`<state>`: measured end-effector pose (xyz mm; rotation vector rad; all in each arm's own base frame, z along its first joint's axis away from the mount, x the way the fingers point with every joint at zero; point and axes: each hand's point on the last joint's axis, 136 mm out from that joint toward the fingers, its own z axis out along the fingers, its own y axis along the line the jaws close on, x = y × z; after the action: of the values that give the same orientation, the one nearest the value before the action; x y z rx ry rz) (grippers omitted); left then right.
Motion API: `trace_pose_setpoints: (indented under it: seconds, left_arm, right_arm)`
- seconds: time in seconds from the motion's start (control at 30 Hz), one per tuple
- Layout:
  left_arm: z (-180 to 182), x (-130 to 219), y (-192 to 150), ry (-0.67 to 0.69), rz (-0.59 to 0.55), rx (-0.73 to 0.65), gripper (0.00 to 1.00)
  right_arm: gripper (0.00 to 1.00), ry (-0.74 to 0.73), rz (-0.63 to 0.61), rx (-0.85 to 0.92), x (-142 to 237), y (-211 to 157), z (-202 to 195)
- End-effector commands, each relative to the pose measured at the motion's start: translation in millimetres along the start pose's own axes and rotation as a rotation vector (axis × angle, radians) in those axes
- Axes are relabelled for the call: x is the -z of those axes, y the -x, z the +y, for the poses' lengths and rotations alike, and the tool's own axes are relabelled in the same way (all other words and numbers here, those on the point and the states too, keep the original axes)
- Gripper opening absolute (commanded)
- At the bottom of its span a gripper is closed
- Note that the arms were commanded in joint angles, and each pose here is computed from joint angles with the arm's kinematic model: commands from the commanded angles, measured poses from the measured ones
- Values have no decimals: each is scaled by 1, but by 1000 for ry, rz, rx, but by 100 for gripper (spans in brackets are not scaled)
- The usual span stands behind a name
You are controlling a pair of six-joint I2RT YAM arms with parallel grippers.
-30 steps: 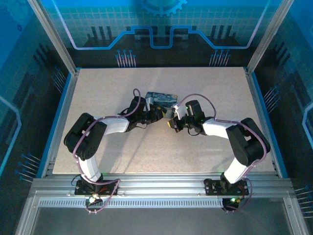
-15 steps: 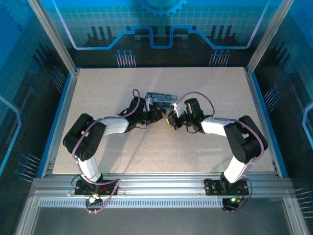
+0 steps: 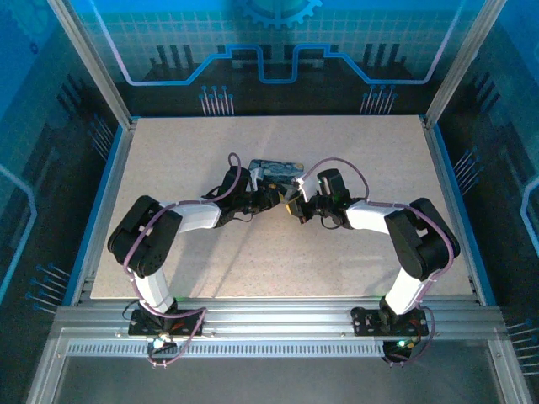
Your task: Unlock a padlock with a key
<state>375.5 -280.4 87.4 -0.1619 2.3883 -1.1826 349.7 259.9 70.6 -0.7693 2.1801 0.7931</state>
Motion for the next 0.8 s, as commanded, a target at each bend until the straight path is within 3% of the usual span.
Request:
trace_pose_setpoints:
  seconds: [0.0, 0.77]
  left_arm:
    - [-22, 9, 6, -53, -24, -33, 15]
    - [-31, 14, 0, -76, 19, -26, 16]
  right_arm:
    - [0, 45, -19, 44, -3, 5, 10]
    - [1, 41, -116, 139, 2, 26, 13]
